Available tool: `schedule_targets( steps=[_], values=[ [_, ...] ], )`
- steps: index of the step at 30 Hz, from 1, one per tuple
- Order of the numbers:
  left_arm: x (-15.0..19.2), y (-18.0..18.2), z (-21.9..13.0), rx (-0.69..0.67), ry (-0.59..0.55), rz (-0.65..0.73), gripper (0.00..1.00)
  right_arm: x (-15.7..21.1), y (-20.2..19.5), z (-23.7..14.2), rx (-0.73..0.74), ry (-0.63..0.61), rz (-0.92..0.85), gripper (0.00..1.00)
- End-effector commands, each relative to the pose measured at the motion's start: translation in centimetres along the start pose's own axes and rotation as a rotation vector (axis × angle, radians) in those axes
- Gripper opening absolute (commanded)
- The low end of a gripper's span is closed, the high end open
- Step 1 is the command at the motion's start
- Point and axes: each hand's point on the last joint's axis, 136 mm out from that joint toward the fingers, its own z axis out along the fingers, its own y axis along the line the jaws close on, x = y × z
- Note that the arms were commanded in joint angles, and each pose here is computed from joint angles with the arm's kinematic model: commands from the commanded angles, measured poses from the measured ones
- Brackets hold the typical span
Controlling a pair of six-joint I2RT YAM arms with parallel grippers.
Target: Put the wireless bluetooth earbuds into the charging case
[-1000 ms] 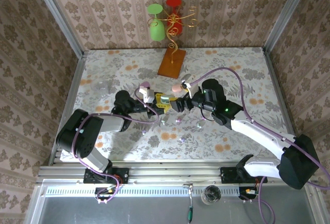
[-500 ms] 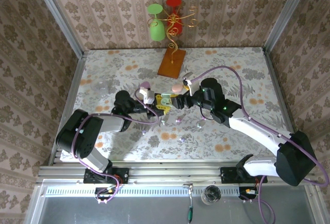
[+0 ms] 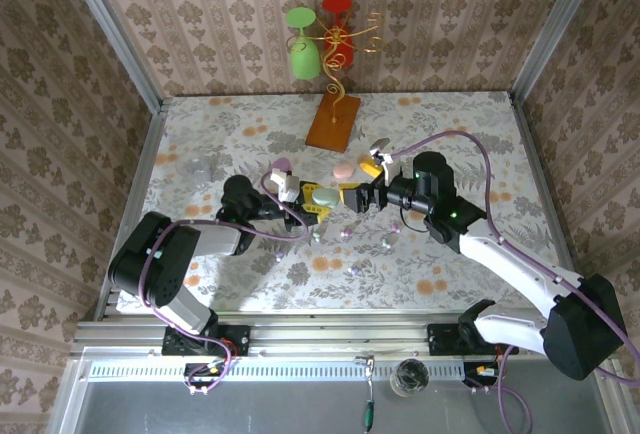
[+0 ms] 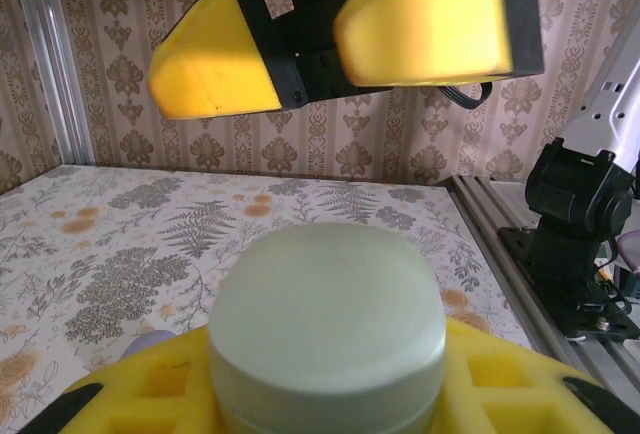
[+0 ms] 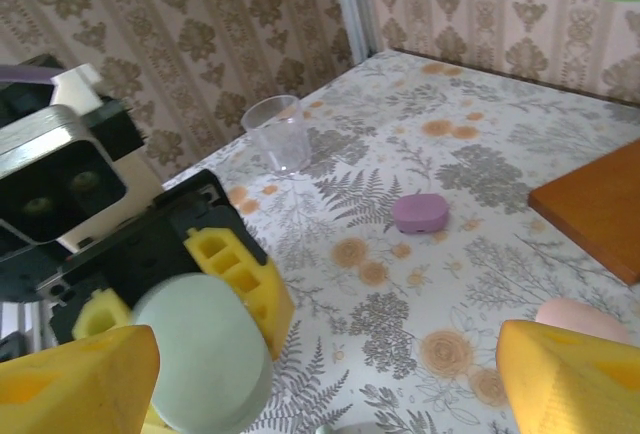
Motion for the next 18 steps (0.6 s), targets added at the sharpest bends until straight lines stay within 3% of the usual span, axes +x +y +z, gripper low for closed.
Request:
schedule_targets(
  steps=[1,9,18],
  values=[
    [-1.5,-0.3,0.1,0.032,-0.021,0.029,0.37,0.3,2.7,0.4,-0.115,0.015,-0.100,0.88],
    [-1.8,-0.3,0.1,0.041,-0.025,0.026,0.37,3.0,3.9,2.8,-0.117,0.126,-0.255,0.89],
    [-1.2,-0.7,-0.1,0.047,-0.016,0.019,0.36,0.9,-0.2,2.9,0.085,0.054,-0.149,0.84]
  ],
)
